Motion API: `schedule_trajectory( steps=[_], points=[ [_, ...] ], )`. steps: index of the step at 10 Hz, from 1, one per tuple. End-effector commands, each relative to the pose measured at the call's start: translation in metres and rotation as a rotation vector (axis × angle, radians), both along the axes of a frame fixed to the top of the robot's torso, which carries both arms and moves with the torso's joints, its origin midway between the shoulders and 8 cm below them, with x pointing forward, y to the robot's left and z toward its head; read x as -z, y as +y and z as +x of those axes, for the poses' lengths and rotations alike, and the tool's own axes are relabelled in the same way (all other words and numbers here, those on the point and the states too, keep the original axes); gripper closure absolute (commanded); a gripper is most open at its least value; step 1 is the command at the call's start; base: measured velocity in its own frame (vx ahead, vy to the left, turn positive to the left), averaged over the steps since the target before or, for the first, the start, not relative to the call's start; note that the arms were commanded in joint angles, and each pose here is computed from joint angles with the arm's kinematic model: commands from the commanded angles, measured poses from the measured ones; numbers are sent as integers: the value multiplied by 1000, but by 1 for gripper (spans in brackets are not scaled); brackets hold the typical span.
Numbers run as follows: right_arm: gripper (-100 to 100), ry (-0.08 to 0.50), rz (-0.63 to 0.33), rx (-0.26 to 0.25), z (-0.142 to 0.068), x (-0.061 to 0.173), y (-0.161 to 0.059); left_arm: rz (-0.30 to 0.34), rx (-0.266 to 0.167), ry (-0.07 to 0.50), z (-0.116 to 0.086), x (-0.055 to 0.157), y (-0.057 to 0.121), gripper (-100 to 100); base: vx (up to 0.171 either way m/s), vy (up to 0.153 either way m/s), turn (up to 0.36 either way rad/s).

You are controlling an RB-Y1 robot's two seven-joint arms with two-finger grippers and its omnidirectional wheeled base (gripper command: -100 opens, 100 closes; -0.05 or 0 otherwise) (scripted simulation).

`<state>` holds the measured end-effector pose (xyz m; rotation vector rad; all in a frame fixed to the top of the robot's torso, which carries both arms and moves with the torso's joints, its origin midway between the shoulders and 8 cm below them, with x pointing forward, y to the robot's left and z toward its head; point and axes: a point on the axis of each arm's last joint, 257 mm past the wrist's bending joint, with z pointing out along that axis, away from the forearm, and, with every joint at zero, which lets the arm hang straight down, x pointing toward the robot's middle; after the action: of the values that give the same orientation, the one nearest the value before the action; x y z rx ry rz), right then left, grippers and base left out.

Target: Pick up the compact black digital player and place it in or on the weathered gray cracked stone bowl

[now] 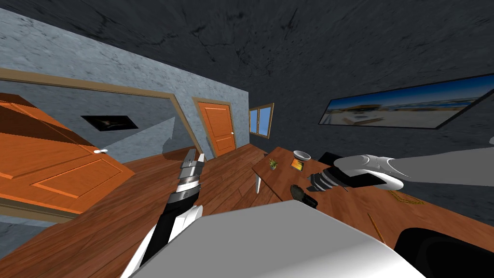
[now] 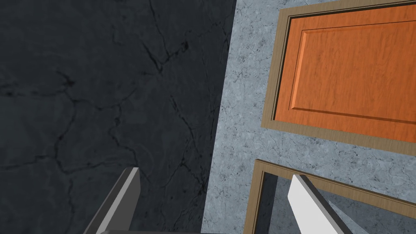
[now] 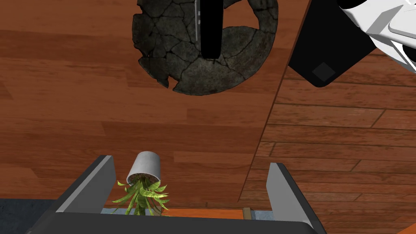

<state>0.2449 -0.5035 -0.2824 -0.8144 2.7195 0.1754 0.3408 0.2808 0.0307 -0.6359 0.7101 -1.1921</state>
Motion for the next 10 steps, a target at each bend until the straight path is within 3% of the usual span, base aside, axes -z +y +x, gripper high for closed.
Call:
schedule_trajectory(
  steps=[1,4,5,10],
  points=[
    [-100,0,1,-13,11,-8,5,0,0,0,0,0,0,0,-22,-9,-97],
    [-100,1,1,-18,15,-10,6,0,0,0,0,0,0,0,-15,-5,-39],
    [0,0,2,-18,16,-11,6,0,0,0,0,0,0,0,0,0,0],
    [0,1,2,-18,15,-11,6,0,0,0,0,0,0,0,0,0,0]
  ],
)
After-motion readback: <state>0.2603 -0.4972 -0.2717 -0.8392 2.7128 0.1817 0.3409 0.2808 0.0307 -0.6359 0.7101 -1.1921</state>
